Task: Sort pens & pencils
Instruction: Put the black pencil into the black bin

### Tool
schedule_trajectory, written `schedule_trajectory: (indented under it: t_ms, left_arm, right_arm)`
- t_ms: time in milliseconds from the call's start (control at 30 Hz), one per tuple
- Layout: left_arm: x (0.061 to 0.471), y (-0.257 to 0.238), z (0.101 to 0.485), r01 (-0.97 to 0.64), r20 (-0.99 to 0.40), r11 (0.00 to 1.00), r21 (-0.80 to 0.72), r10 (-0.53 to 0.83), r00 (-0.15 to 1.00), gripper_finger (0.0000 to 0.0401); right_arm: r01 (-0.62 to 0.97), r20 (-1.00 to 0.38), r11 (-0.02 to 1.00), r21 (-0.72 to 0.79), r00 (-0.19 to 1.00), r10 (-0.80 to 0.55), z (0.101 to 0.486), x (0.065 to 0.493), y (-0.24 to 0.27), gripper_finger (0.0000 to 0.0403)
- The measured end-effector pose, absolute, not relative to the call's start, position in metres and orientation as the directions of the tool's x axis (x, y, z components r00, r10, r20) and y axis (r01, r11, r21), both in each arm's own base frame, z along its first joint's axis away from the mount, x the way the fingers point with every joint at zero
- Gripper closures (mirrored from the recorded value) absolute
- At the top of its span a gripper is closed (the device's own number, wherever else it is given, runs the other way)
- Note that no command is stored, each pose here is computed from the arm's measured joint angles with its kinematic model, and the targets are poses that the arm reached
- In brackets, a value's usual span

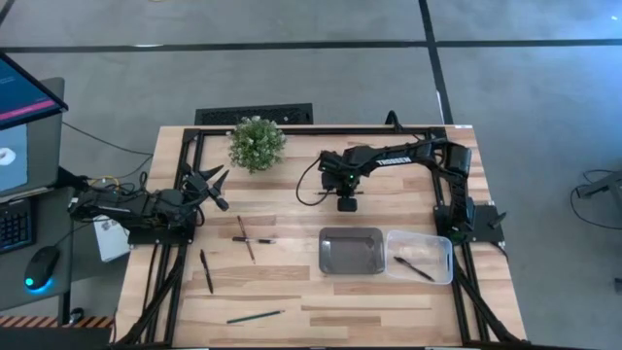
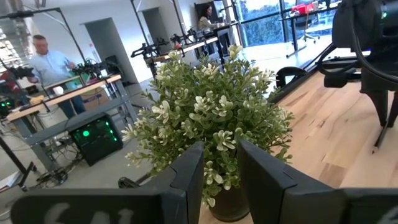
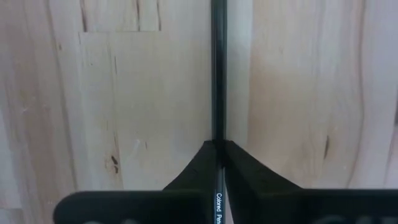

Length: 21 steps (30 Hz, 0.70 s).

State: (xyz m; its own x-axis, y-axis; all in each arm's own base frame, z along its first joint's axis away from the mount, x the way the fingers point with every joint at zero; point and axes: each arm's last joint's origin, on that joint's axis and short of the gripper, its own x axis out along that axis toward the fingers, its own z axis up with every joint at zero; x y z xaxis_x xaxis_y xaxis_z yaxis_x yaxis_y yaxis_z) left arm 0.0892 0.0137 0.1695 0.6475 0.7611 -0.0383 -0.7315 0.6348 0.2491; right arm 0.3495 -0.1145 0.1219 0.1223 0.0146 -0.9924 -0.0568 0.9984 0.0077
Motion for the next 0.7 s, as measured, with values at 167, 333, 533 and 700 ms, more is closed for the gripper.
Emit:
schedule_trajectory:
  t_ms: [167, 333, 533, 700]
  left_arm:
    - [0.089, 0.014, 0.169, -0.731, -0.038, 0.635, 0.249, 0.761, 0.648, 0.0310]
    - [0.089, 0.014, 0.169, -0.731, -0.038, 0.635, 0.249, 0.761, 0.648, 0.0310]
    - [0.089, 0.014, 0.169, -0.731, -0.038, 0.635, 0.249, 0.761, 0.648, 0.0310]
    - [0.089, 0.014, 0.169, -0.731, -0.038, 0.635, 0.249, 0.761, 0.648, 0.0310]
  right_arm:
    - [-0.057, -0.991, 0.998, 0.000, 0.136, 0.008, 0.122, 0.351, -0.115, 0.0368]
    - [-0.046, -0.991, 0.999, 0.001, 0.137, 0.007, 0.126, 0.350, -0.115, 0.0364]
    - [-0.004, -0.995, 1.000, 0.008, 0.101, 0.008, 0.145, 0.354, -0.116, 0.0364]
    - [0.011, -0.996, 1.000, 0.018, 0.082, 0.017, 0.171, 0.361, -0.115, 0.0361]
